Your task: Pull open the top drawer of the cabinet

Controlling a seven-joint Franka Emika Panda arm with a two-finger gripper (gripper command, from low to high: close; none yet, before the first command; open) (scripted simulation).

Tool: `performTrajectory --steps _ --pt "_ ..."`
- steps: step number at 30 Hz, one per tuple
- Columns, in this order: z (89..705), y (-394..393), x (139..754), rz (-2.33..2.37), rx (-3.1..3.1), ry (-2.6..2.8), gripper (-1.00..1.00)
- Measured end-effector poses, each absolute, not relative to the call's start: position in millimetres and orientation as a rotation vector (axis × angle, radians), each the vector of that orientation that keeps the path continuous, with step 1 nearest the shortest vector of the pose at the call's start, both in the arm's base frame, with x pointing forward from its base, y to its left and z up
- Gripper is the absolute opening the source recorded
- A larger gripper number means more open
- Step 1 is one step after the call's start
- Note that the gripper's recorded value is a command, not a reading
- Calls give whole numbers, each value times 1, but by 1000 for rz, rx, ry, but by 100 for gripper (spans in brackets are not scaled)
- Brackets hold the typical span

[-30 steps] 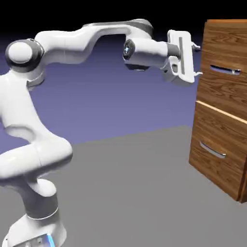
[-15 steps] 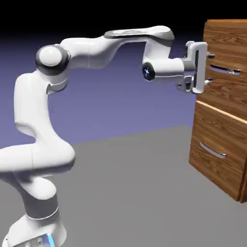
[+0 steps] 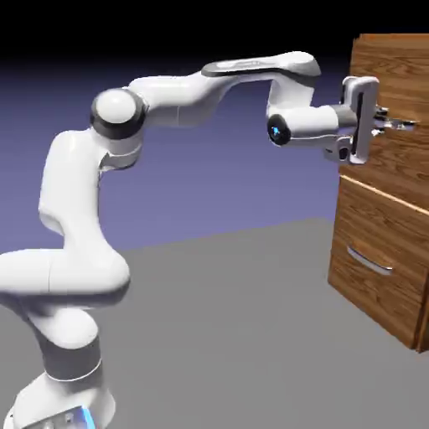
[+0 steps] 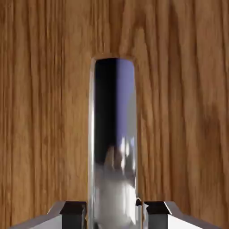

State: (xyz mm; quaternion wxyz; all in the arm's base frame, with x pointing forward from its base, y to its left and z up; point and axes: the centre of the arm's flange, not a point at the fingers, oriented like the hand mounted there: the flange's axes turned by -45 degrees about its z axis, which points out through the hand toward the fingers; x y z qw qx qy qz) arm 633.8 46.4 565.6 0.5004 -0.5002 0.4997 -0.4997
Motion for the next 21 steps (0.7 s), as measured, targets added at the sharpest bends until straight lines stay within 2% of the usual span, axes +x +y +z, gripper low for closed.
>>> performTrajectory --steps 21 --pt "566 46 468 -1209 -1210 1208 -100"
